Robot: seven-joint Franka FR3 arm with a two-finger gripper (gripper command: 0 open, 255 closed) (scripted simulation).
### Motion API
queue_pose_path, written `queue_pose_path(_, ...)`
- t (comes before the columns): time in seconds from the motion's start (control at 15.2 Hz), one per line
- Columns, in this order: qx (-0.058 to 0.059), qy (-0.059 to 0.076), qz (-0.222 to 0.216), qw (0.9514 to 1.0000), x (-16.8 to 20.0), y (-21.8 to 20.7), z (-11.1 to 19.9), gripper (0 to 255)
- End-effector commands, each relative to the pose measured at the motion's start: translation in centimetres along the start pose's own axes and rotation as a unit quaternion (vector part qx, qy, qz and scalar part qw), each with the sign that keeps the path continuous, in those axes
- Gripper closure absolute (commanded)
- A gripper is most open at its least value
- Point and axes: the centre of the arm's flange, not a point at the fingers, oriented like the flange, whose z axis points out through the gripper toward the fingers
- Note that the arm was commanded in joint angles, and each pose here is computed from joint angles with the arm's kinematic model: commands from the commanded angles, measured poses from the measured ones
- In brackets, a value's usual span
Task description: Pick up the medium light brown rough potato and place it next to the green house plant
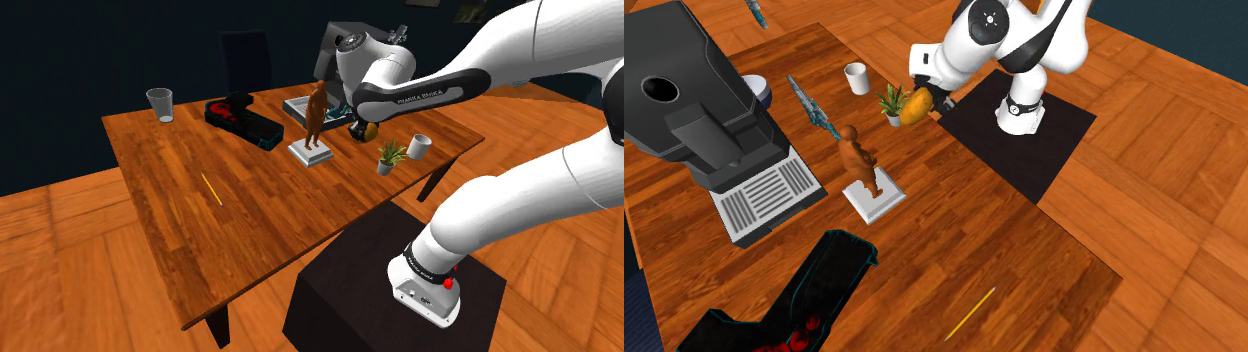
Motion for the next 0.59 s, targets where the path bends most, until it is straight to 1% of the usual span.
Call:
queue_pose_path(0.0, 0.0, 0.0, 0.0, 1.0, -0.4, -0.2, 0.9, 255)
queue_pose_path(0.53, 0.0, 0.0, 0.0, 1.0, 0.0, -2.4, 4.4, 255)
